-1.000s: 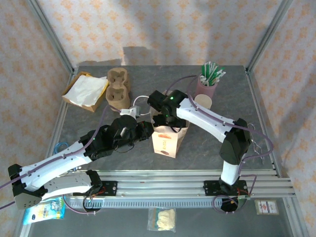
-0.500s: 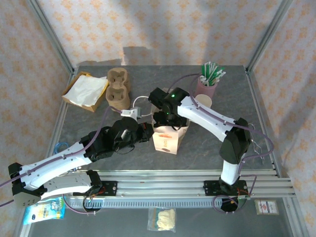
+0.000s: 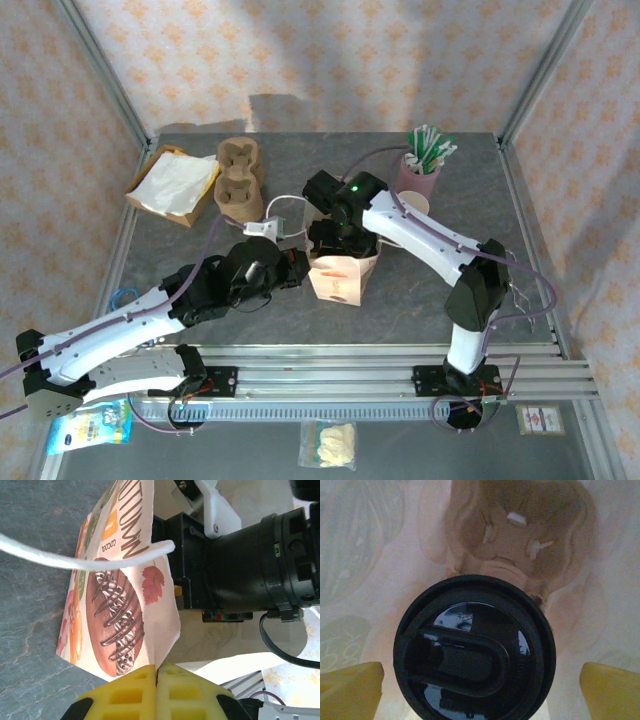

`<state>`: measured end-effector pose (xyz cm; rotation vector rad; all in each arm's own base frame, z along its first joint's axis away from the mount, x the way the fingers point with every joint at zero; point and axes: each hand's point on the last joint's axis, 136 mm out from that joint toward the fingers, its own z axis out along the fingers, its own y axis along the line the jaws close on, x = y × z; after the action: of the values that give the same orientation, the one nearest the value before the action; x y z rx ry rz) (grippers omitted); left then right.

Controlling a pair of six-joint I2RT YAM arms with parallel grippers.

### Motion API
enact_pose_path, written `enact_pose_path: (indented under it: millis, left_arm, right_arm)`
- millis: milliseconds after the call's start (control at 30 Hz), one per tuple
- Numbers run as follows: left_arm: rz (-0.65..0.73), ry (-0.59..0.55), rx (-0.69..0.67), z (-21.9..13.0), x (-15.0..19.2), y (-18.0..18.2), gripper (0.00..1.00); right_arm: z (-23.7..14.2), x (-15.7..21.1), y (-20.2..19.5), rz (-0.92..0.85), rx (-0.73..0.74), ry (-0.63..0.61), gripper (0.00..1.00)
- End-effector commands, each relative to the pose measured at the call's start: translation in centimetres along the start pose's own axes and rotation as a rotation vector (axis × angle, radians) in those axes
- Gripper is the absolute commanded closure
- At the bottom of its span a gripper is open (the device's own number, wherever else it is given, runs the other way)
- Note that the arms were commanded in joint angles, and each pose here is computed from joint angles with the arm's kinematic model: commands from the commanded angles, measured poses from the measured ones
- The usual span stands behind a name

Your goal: Pack the takeout coffee

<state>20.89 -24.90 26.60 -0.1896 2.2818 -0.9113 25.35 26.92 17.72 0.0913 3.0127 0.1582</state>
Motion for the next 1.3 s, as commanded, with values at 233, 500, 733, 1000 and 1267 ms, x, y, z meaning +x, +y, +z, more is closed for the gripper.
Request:
enact_pose_path:
  millis: [233, 500, 733, 1000, 1267]
  left_arm:
    - [0.034, 0.001, -0.02, -0.9, -1.0, -1.4, 1.0]
    - [0.027, 0.016, -0.048, -0.4, 0.1, 0.4, 1.0]
    - [0.027, 0.015, -0.059, -0.4, 0.3, 0.9, 1.0]
    - [0.023, -0.003, -0.062, -0.9, -0.2, 1.0, 1.0]
    - [0.041, -0.028, -0.071, -1.7, -1.3, 0.3, 1.0]
  right_arm:
    - [-1.3, -0.3, 0.8, -0.071, -0.012, -0.034, 0.0]
    - [-2.6, -0.8, 1.4, -0.089, -0.036, -0.077, 0.0]
    - [-4.1, -1.7, 2.1, -0.067, -0.074, -0.116, 0.0]
    - [-3.8, -1.6, 2.1, -0.093, -0.081, -0.12, 0.0]
    - [-3.2, -1.9, 3.0, -0.062, -0.131, -0.134, 0.0]
